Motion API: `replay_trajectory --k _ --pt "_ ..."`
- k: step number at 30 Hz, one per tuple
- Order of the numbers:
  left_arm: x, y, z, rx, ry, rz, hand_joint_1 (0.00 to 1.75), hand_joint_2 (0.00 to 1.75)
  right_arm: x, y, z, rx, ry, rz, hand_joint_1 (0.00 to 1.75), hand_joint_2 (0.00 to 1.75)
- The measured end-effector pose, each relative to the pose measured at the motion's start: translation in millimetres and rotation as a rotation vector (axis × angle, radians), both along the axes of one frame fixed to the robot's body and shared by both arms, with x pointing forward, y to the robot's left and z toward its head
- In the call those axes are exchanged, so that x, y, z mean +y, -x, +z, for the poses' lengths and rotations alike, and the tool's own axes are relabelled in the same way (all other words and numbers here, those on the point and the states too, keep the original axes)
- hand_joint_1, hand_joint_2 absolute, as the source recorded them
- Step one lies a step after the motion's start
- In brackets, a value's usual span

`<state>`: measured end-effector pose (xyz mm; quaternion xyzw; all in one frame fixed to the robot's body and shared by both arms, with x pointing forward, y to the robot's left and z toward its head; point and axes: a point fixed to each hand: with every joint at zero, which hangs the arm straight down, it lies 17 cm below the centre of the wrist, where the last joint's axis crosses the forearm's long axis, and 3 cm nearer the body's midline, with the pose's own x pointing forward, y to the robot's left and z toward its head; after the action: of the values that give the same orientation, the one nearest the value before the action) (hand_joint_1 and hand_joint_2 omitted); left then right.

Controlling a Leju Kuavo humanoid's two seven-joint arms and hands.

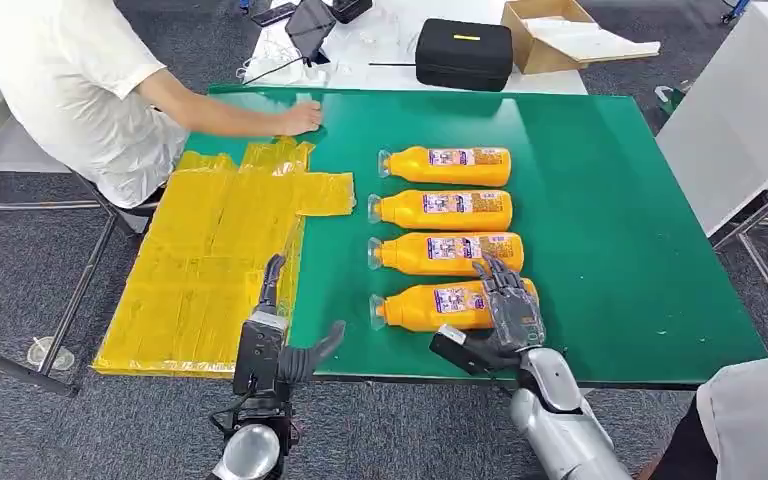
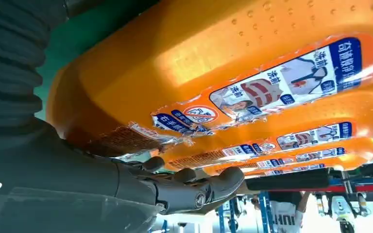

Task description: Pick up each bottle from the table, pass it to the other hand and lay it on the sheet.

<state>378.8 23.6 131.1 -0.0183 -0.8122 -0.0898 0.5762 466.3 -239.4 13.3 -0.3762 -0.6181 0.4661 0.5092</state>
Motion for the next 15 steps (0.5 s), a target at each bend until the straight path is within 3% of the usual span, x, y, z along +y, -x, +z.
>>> replay_trajectory --k 1,2,3,10,15 --pt "0 0 0 0.000 0.000 0.000 0.00 1.75 0 -2 -2 0.011 0.000 0.000 0.19 1.75" --pt "0 0 1 -0.002 0.001 0.000 0.00 1.75 -1 -3 -4 0.026 0.000 0.001 1.62 1.75" --pt "0 0 1 -0.003 0.002 0.000 0.00 1.75 -1 -4 -7 0.047 -0.001 0.001 1.75 1.75" --pt "-3 -1 3 0.001 0.014 -0.019 0.00 1.75 -11 -19 -29 0.232 0.035 0.014 1.75 1.75" --pt "-3 -1 3 0.001 0.014 -0.021 0.00 1.75 -13 -21 -31 0.246 0.044 0.016 1.75 1.75"
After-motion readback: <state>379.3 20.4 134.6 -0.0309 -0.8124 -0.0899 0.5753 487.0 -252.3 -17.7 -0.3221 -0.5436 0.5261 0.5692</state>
